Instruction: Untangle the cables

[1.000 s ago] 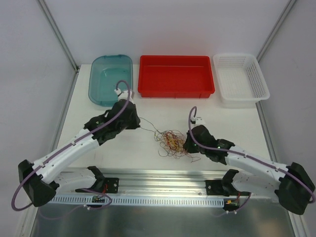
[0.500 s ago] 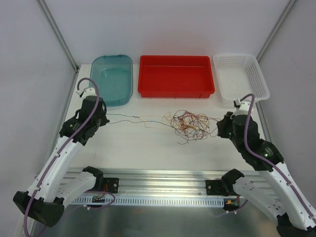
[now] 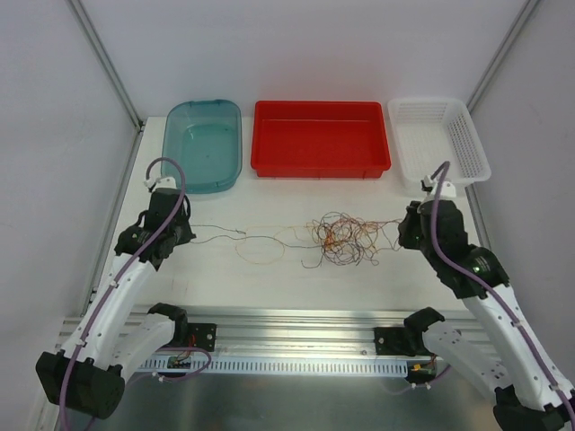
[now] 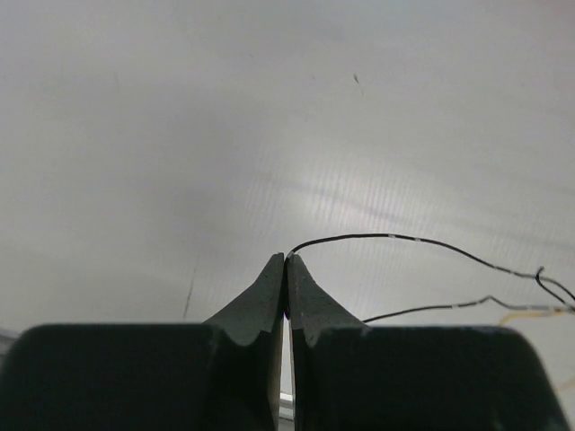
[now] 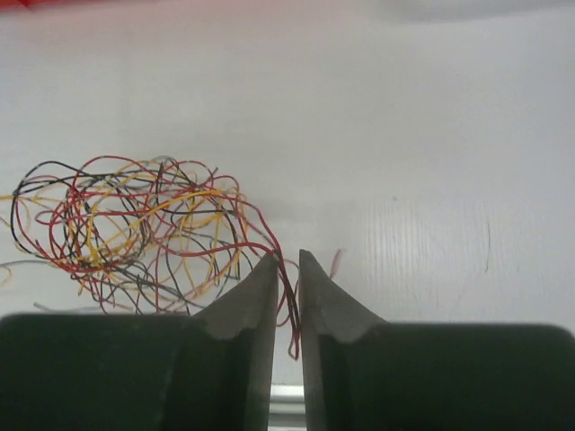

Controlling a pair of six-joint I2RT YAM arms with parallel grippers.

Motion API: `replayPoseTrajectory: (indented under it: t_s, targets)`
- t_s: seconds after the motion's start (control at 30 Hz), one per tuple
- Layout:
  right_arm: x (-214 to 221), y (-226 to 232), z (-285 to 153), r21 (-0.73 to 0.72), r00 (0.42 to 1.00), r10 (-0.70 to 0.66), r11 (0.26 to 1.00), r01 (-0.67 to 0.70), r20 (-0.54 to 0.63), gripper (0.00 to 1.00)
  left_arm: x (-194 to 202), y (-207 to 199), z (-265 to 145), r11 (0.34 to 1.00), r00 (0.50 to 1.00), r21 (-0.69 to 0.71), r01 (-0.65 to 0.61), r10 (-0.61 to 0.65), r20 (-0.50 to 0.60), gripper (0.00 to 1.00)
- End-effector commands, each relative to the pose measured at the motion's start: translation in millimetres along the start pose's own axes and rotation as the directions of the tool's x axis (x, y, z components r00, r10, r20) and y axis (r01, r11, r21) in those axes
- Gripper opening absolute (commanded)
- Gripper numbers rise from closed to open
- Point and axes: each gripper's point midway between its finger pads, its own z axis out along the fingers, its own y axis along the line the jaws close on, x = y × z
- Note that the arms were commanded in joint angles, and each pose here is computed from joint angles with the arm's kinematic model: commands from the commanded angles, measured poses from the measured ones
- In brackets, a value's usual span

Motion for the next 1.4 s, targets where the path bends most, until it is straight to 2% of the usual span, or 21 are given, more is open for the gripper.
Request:
replayPoseTrajectory:
  t_s: [0.0, 0.03, 0.1, 0.2, 0.27, 0.33, 0.4, 0.53, 0.73, 0.8, 0.93, 1.07, 1.23, 1.37]
  targets:
    - [67, -10, 29, 0.061, 0.978, -0.009, 0.998, 0.022, -0.209, 0.2, 19, -32, 5, 0.977, 1.0, 0.214, -0.028, 0.03, -0.008, 0.0]
    - [77, -12, 32, 0.076, 0.971, -0.003, 0.997, 0.021, -0.237, 0.3, 21, -46, 4, 0.957, 1.0, 0.29, -0.02, 0.023, -0.007, 0.0]
    - [89, -13, 34, 0.081, 0.961, -0.002, 0.996, 0.025, -0.275, 0.51, 32, -52, 7, 0.945, 0.999, 0.327, -0.019, 0.034, -0.038, 0.0]
    - [80, 12, 31, -0.061, 0.968, -0.032, 0.998, 0.017, -0.25, 0.65, 37, -63, 5, 0.924, 0.997, 0.382, -0.017, 0.047, -0.069, 0.0]
    - [63, 44, 25, -0.214, 0.977, -0.062, 0.977, 0.017, -0.205, 0.7, 39, -68, 4, 0.911, 0.995, 0.413, -0.022, 0.059, -0.079, 0.0]
    - [50, 78, 19, -0.357, 0.977, -0.131, 0.932, 0.064, -0.166, 0.71, 41, -69, 4, 0.908, 0.994, 0.418, -0.027, 0.067, -0.082, 0.0]
    - [47, 102, 16, -0.441, 0.968, -0.196, 0.891, 0.108, -0.159, 0.72, 40, -68, 3, 0.907, 0.995, 0.42, -0.03, 0.068, -0.074, 0.0]
    - [55, 162, 14, -0.593, 0.893, -0.438, 0.748, 0.298, -0.103, 0.71, 40, -66, 2, 0.909, 0.996, 0.415, -0.032, 0.062, -0.058, 0.0]
    - [74, 239, 39, -0.73, 0.814, -0.571, 0.601, 0.325, -0.108, 0.69, 36, -58, 2, 0.923, 0.998, 0.382, -0.043, 0.057, -0.027, 0.0]
    - [91, 259, 51, -0.745, 0.789, -0.6, 0.586, 0.32, -0.133, 0.68, 36, -57, 2, 0.925, 0.998, 0.378, -0.042, 0.054, -0.022, 0.0]
    - [122, 292, 73, -0.759, 0.801, -0.569, 0.602, 0.249, -0.188, 0.66, 34, -56, 2, 0.927, 0.999, 0.373, -0.04, 0.05, -0.016, 0.0]
    - [151, 306, 92, -0.744, 0.807, -0.53, 0.643, 0.183, -0.26, 0.59, 33, -55, 1, 0.928, 0.999, 0.371, -0.037, 0.044, -0.01, 0.0]
    - [183, 321, 106, -0.733, 0.807, -0.488, 0.672, 0.103, -0.334, 0.57, 33, -55, 1, 0.929, 0.999, 0.368, -0.036, 0.042, -0.01, 0.0]
    - [198, 321, 121, -0.704, 0.803, -0.475, 0.704, 0.1, -0.36, 0.52, 32, -55, 0, 0.929, 0.999, 0.369, -0.033, 0.036, -0.002, 0.0]
